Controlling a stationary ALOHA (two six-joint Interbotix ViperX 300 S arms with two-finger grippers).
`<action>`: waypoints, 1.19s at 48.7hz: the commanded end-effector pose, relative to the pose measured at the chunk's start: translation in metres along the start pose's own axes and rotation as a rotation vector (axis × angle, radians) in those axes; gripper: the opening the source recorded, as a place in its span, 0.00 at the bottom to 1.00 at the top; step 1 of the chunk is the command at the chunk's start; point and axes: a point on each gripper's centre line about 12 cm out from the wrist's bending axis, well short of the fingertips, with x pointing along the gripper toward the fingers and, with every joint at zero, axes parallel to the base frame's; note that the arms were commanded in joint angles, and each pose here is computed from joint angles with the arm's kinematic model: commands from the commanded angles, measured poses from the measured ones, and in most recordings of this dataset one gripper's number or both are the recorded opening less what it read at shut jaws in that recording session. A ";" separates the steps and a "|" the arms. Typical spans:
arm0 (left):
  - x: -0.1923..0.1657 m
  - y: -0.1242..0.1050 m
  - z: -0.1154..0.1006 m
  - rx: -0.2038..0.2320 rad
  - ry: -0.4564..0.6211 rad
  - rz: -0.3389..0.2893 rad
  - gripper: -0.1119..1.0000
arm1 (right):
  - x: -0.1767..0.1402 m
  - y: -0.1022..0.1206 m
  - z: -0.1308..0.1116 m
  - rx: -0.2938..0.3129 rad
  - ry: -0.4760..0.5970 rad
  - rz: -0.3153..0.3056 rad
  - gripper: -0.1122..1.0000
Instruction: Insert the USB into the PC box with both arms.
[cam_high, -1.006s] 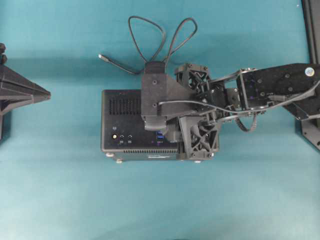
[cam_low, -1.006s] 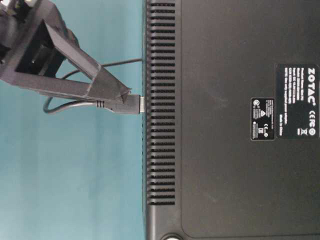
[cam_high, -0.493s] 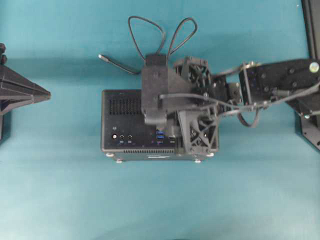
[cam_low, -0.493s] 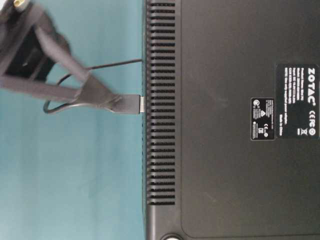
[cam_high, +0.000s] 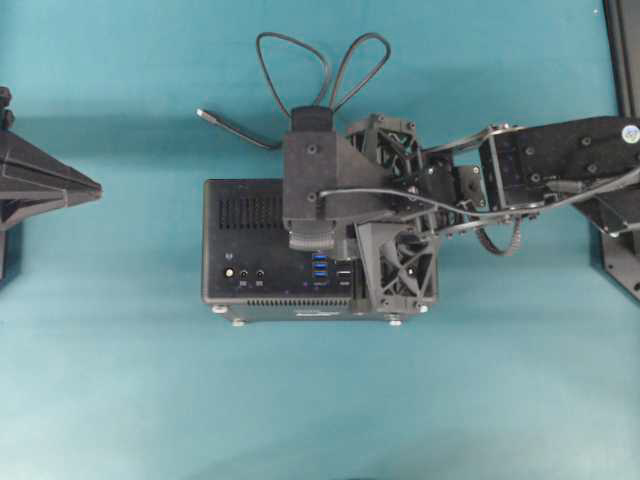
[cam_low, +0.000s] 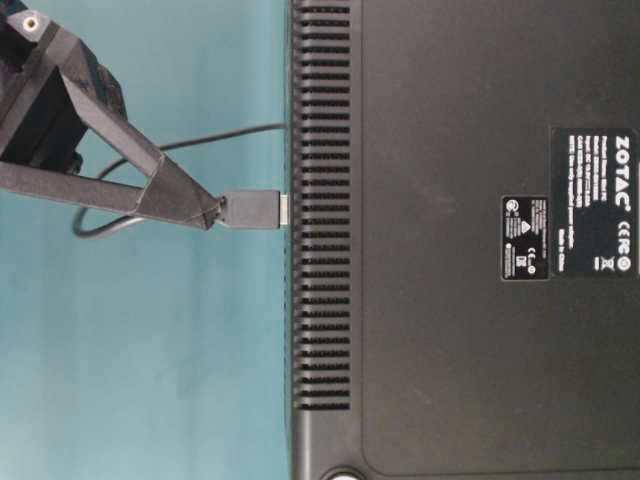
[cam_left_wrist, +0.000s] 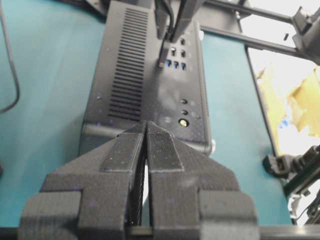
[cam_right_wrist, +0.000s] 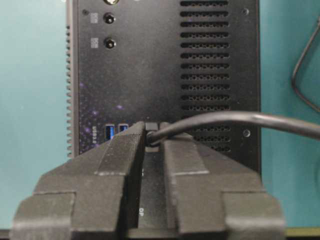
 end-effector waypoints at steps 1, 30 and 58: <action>0.001 -0.001 0.003 0.002 -0.012 -0.004 0.10 | -0.013 0.001 0.006 0.013 -0.040 0.011 0.19; 0.000 -0.001 0.002 0.000 -0.011 -0.002 0.10 | -0.003 -0.001 0.004 0.032 -0.013 0.027 0.19; 0.001 0.000 0.001 0.000 -0.006 -0.002 0.10 | 0.003 0.023 0.002 0.038 0.003 0.094 0.19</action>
